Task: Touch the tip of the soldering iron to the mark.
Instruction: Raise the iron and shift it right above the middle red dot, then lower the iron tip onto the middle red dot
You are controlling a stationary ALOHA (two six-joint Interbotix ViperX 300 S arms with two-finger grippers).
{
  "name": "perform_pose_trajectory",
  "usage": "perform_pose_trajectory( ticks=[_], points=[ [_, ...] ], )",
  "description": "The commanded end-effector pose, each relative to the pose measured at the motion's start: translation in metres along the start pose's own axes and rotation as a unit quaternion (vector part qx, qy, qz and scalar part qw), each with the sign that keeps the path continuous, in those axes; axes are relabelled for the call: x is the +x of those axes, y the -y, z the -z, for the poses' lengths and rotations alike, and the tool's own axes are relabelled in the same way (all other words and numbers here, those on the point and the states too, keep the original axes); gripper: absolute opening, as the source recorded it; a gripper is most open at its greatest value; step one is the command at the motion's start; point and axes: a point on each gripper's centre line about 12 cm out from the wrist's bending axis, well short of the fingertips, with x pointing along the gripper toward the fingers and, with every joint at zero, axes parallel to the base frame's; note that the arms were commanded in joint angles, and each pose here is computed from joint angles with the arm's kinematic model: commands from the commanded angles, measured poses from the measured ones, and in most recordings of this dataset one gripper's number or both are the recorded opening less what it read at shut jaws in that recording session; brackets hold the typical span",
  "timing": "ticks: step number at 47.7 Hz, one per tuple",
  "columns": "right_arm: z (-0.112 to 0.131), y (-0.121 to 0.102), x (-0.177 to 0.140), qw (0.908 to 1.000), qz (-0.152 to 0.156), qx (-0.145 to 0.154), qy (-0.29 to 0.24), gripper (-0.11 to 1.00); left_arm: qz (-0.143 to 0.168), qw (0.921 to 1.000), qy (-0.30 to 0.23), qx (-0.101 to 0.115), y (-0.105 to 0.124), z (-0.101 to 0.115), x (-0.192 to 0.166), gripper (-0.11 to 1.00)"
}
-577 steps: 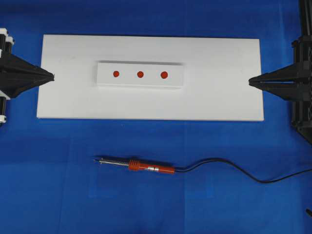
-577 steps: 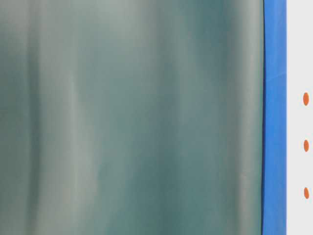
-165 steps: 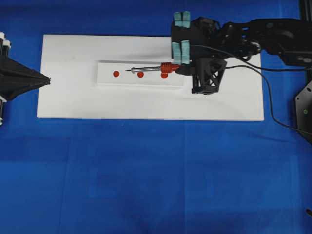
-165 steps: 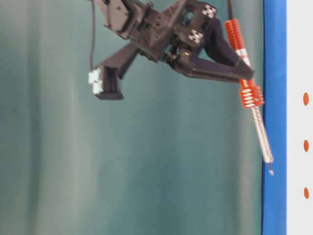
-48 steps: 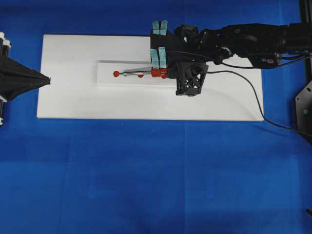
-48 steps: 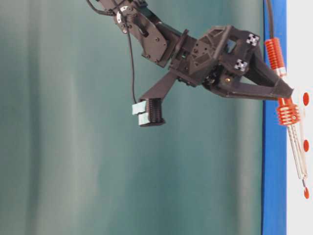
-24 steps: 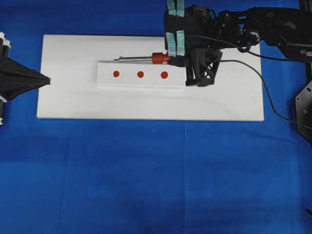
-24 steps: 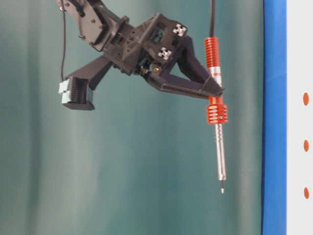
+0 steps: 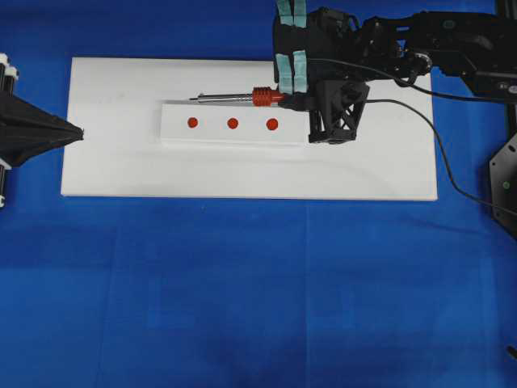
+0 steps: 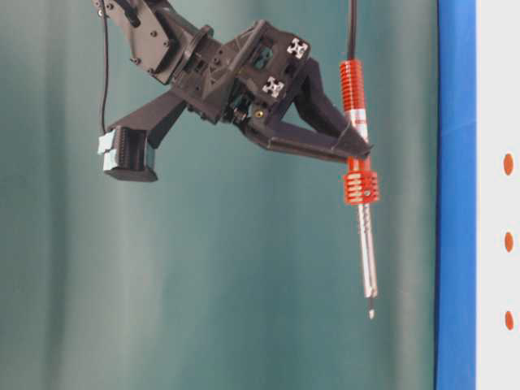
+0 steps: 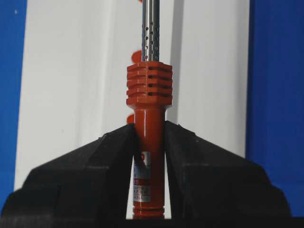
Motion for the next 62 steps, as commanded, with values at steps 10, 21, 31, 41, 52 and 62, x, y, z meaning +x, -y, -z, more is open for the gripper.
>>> perform_pose_trajectory(
  ticks=[10, 21, 31, 41, 52, 62],
  points=[
    [0.017, -0.002, -0.030, 0.9996, 0.006, 0.022, 0.016, 0.06, 0.000, 0.9999, 0.011, -0.001, 0.000, -0.005, 0.001, 0.00],
    [0.040, -0.007, -0.048, 0.9994, 0.006, 0.029, 0.016, 0.06, 0.000, 0.9999, 0.010, -0.001, 0.000, -0.005, 0.001, 0.00],
    [0.046, -0.007, -0.051, 0.9994, 0.007, 0.030, 0.014, 0.06, 0.001, 0.9999, 0.011, 0.000, 0.000, -0.005, 0.001, 0.00],
    [0.045, -0.007, -0.050, 0.9995, 0.009, 0.029, 0.014, 0.06, 0.000, 1.0000, 0.010, 0.000, 0.000, -0.005, 0.001, 0.00],
    [0.044, -0.006, -0.050, 0.9994, 0.009, 0.029, 0.014, 0.06, 0.000, 0.9999, 0.012, -0.001, 0.000, -0.006, 0.001, 0.00],
    [0.044, -0.006, -0.050, 0.9994, 0.009, 0.029, 0.014, 0.06, 0.000, 0.9999, 0.011, 0.001, 0.000, -0.005, 0.001, 0.00]
  ],
)
